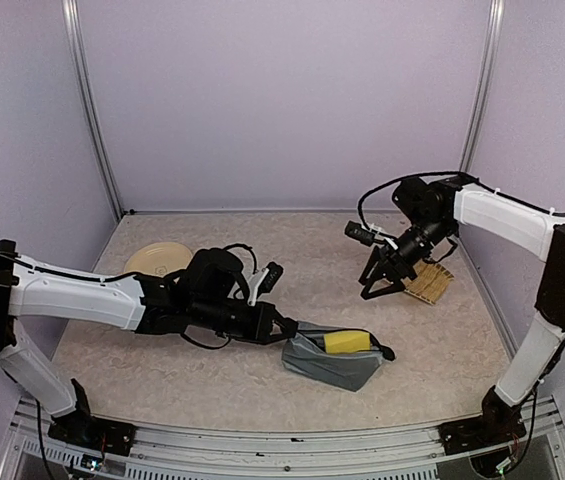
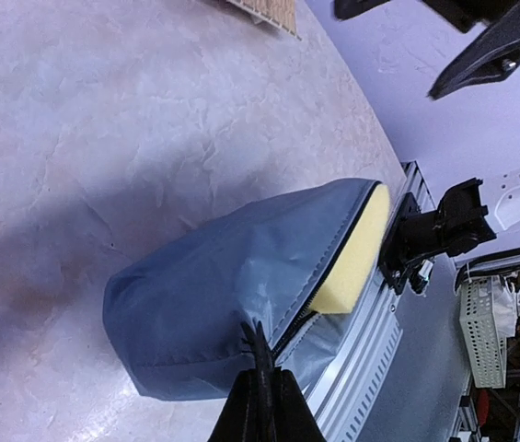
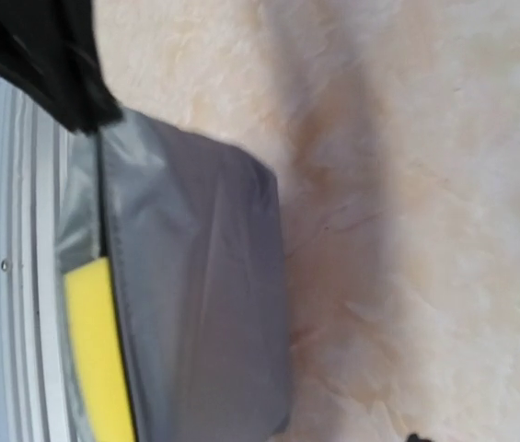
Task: Sort the hair-cutting tools
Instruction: Pass from the right arm to the left, then adjust the sponge in the kit bag.
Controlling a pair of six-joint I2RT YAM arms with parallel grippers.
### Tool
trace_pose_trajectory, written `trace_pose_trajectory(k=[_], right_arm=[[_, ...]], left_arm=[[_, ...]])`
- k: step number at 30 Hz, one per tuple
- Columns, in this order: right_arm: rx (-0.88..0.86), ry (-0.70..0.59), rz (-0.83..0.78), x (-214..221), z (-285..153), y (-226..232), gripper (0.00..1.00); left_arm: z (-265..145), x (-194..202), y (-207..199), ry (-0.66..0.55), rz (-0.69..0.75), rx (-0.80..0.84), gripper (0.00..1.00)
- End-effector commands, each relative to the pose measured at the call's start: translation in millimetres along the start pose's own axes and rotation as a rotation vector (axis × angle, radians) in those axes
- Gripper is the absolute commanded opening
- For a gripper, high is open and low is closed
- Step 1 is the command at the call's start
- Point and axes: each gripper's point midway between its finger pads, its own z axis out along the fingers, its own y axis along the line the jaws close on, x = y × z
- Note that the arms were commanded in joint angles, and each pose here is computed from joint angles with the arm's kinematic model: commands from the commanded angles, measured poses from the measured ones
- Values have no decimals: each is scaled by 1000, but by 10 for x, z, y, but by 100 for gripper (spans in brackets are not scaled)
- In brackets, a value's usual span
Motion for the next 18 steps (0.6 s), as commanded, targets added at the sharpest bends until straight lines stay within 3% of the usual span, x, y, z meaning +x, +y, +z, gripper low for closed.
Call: trace_pose_trajectory(k=[1, 18], right_arm=[[-131, 87, 30, 128, 369, 106, 68], [-179, 233, 4, 371, 908, 275, 75]], left_arm=[[-131, -274, -218, -122, 64, 55, 0], [-65, -227, -197, -115, 60, 60, 0]])
